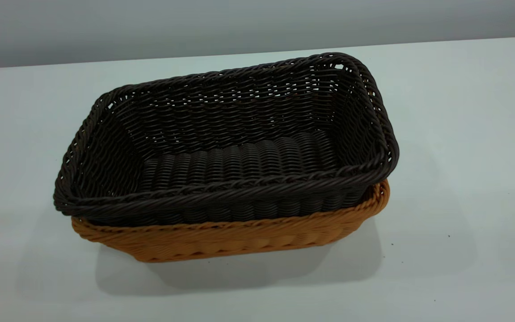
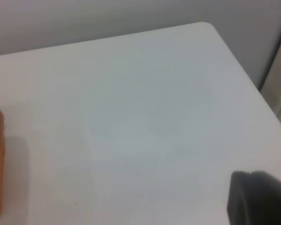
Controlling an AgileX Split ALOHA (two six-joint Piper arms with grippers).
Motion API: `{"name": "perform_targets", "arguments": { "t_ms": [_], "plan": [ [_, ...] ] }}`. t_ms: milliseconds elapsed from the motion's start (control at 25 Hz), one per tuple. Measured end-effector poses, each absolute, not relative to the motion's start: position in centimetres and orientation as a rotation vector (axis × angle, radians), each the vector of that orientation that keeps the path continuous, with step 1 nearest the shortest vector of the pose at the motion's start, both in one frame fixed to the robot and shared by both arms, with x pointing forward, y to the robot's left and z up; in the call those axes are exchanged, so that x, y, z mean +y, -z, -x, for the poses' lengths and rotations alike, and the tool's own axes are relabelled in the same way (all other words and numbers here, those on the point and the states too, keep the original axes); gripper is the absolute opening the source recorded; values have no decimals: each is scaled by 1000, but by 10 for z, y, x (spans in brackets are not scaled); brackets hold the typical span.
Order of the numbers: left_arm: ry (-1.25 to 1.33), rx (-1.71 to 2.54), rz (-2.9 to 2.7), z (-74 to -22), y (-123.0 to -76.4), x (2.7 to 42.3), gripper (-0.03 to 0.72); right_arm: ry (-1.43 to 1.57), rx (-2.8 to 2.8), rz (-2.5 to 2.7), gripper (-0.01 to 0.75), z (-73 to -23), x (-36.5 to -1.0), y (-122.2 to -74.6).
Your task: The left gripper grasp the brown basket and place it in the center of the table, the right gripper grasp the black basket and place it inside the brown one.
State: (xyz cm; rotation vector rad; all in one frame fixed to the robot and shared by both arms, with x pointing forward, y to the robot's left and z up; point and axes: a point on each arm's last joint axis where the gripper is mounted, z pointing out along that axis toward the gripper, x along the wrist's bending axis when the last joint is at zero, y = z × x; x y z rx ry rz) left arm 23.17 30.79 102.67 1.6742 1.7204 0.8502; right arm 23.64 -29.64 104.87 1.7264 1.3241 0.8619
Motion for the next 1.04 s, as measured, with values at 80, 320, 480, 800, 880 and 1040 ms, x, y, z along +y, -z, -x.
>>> {"name": "perform_targets", "arguments": {
  "t_ms": [80,320,480,800,880,1040],
  "plan": [
    [-850,1721,-1675,-232,-1027,308,-1,-857,1315,-1731,3,-236,-296,-1049],
    [-849,1719,-1673,-232,-1027,308,-1,-861,1312,-1735,3,-236,-296,-1049],
    [-849,1719,-1673,-232,-1027,308,-1,-860,1312,-1734,3,-236,-296,-1049],
    [-851,1716,-1672,-232,-1027,308,-1,-860,1312,-1734,3,-237,-296,-1049],
    [-851,1716,-1672,-232,-1027,308,-1,-860,1312,-1734,3,-237,-296,-1049],
    [-850,1717,-1673,-232,-1027,308,-1,-860,1312,-1734,3,-237,-296,-1049]
  ]
}}
